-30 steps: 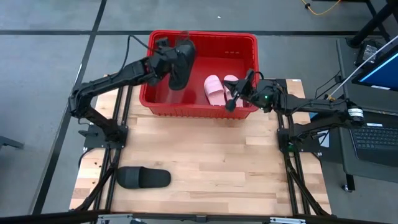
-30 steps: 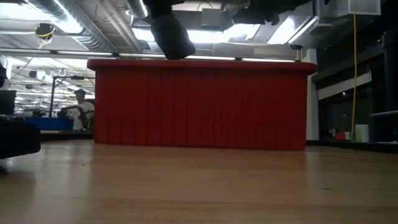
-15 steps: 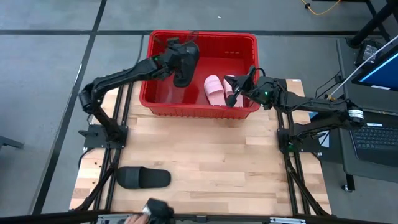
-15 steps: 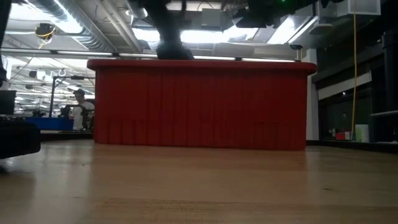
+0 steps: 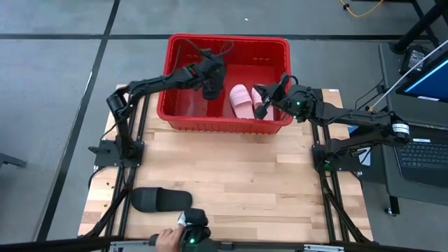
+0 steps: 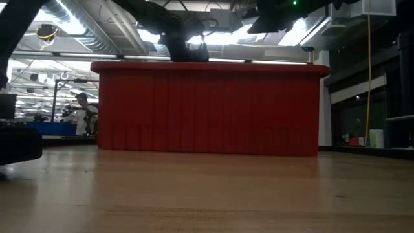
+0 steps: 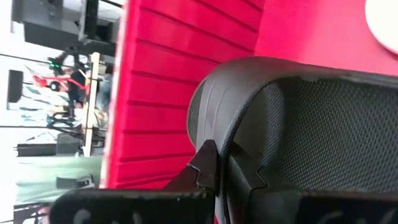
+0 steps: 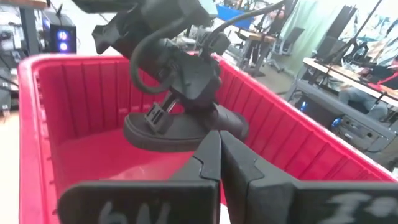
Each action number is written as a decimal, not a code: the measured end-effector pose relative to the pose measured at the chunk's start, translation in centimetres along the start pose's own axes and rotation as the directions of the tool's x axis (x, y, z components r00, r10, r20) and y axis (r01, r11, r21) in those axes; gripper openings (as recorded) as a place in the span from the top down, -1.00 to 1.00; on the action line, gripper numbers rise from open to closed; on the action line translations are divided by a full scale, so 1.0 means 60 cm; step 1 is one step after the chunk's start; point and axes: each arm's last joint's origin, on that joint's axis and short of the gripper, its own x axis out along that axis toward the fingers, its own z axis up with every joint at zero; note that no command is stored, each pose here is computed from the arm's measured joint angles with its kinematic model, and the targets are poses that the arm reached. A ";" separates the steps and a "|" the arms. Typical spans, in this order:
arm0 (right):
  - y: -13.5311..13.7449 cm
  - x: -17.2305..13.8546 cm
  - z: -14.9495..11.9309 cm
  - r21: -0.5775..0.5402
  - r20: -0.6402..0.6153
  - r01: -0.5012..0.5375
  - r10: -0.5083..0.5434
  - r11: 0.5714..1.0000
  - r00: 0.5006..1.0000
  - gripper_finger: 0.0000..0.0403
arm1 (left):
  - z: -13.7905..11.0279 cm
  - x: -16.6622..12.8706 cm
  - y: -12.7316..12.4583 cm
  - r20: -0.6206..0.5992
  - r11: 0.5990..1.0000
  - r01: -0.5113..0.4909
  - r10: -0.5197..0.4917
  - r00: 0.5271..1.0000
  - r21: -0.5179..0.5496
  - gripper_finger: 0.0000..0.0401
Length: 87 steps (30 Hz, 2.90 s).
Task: Pick and place slides into bin
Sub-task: Put the top black slide into the red container
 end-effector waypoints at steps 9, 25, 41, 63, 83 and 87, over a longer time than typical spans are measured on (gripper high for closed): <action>0.001 0.000 -0.004 -0.007 -0.026 -0.005 0.005 1.000 1.000 0.97 | 0.003 0.003 -0.005 0.001 0.991 -0.001 0.002 1.000 -0.136 0.98; 0.001 0.000 -0.005 -0.010 -0.031 -0.007 0.007 1.000 0.999 0.96 | -0.004 -0.004 -0.094 -0.044 0.996 0.055 -0.058 0.997 -0.068 0.98; 0.002 0.000 -0.007 -0.015 -0.042 -0.010 0.009 1.000 0.999 0.96 | -0.002 -0.011 -0.104 -0.058 0.978 0.065 -0.078 0.995 -0.197 0.98; 0.002 0.000 -0.009 -0.017 -0.052 -0.013 0.012 1.000 0.999 0.96 | -0.003 0.019 -0.141 -0.098 0.984 0.096 -0.112 0.989 -0.151 0.98; 0.002 0.000 -0.011 -0.018 -0.062 -0.015 0.014 1.000 0.998 0.96 | -0.007 0.046 -0.175 -0.113 0.980 0.174 -0.185 0.976 -0.099 0.98; 0.002 0.000 -0.011 -0.013 -0.062 -0.014 0.014 1.000 0.998 0.96 | -0.011 0.051 -0.170 -0.106 0.977 0.192 -0.201 0.974 -0.096 0.98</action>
